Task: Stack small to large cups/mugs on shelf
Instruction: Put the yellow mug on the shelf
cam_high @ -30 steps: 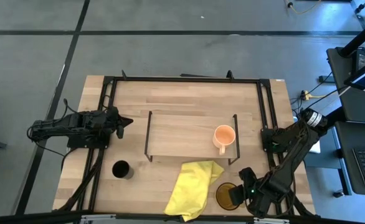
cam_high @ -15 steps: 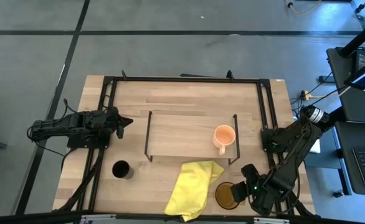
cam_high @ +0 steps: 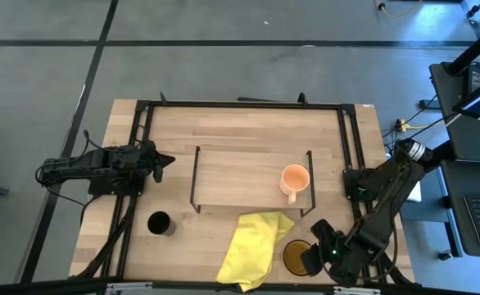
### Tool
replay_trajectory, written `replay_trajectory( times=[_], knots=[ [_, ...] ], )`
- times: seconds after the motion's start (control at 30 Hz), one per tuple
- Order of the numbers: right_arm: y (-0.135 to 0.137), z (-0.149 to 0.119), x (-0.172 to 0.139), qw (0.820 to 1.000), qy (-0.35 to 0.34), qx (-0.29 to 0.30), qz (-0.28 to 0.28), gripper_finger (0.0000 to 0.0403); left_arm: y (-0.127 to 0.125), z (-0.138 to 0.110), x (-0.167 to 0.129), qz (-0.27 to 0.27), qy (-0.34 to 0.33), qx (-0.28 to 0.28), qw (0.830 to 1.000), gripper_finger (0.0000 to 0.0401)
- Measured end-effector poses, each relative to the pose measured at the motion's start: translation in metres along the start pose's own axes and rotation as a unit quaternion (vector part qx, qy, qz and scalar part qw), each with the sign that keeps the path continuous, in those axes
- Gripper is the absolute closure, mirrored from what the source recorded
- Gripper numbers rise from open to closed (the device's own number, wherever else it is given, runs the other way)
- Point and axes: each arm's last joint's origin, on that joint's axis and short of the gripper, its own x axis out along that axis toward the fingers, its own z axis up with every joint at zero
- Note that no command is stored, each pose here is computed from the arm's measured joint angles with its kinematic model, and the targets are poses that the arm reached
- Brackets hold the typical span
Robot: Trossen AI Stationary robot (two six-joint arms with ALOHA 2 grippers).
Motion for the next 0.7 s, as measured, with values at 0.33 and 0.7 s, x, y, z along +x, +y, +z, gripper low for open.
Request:
replay_trajectory(
  times=[0.33,0.7],
  knots=[
    [0.022,0.009,0.014,0.998,0.008,-0.002,0.066,0.0399,0.0,0.0,0.0,0.0,0.0,0.0,1.0,0.0381],
    [0.032,0.021,0.02,0.996,0.017,-0.012,0.082,0.0397,0.0,0.0,0.0,0.0,0.0,0.0,1.0,0.0381]
  ],
)
